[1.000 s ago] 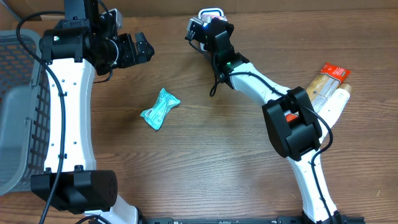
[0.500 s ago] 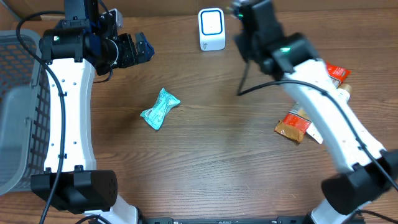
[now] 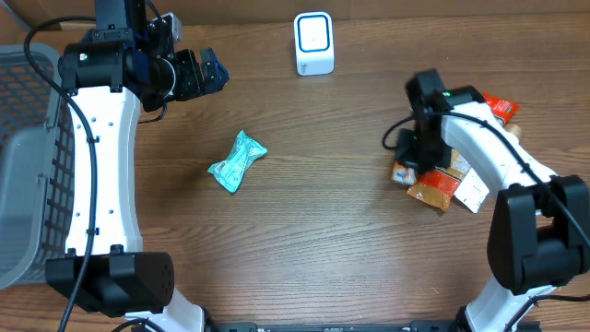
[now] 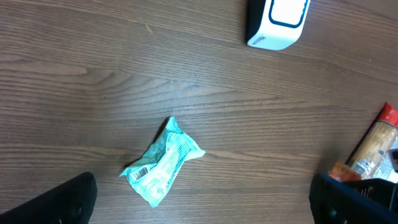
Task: Scan the item barcode
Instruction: 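Set the orange packet down by the right-side pile, then grasp the mint-green snack bag with the right gripper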
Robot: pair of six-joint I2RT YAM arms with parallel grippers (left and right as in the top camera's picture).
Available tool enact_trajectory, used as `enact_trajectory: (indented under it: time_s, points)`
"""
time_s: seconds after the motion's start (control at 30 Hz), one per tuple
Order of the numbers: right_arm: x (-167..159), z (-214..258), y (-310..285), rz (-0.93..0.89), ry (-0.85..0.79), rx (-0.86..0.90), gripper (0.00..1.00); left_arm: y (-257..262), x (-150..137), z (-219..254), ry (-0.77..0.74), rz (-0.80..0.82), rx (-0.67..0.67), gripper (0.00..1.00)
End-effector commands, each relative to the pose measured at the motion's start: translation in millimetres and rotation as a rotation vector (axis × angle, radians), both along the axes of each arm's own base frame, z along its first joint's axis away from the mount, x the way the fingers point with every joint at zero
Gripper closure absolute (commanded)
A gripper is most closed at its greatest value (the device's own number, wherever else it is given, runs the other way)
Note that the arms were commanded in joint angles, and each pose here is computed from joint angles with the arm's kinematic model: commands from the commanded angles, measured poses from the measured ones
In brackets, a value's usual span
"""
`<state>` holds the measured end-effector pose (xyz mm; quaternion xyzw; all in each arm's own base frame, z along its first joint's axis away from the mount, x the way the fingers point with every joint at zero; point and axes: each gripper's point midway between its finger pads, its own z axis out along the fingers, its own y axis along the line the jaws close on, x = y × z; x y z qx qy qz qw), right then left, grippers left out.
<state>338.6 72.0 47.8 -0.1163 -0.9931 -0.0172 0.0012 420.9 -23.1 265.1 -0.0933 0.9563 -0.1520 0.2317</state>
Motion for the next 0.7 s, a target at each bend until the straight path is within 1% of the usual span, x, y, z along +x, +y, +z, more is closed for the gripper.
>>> enact_trajectory:
  time_s: [0.0, 0.03, 0.07, 0.17, 0.23, 0.3, 0.4, 0.5, 0.57, 0.67]
  points:
    - [-9, -3, -8, -0.089, 0.038, 0.053, 0.56, -1, 2, 6, -0.017, 0.005, -0.009, 0.00]
    - [-11, -3, -11, -0.096, 0.048, 0.052, 0.50, -1, 2, 6, -0.017, 0.005, -0.009, 0.00]
    - [-13, -2, -13, -0.103, 0.058, 0.050, 0.47, -1, 2, 6, -0.017, 0.005, -0.009, 0.00]
    - [-15, 8, -14, -0.072, 0.076, 0.062, 0.41, -1, 2, 6, -0.017, 0.005, -0.009, 0.00]
    - [-9, 26, -5, 0.008, 0.064, 0.111, 0.28, -1, 2, 6, -0.017, 0.005, -0.009, 0.00]
    - [2, 48, 2, 0.042, 0.031, 0.147, 0.22, -1, 2, 6, -0.017, 0.005, -0.009, 0.00]
    - [24, 80, 26, 0.081, -0.062, 0.246, 0.19, -1, 2, 6, -0.017, 0.005, -0.009, 0.00]
    - [46, 101, 74, 0.145, -0.172, 0.450, 0.17, -1, 2, 6, -0.017, 0.005, -0.009, 0.00]
    - [55, 105, 102, 0.151, -0.217, 0.541, 0.17, -1, 2, 6, -0.017, 0.005, -0.009, 0.00]
    - [63, 101, 145, 0.168, -0.282, 0.594, 0.17, -1, 2, 6, -0.017, 0.005, -0.009, 0.00]
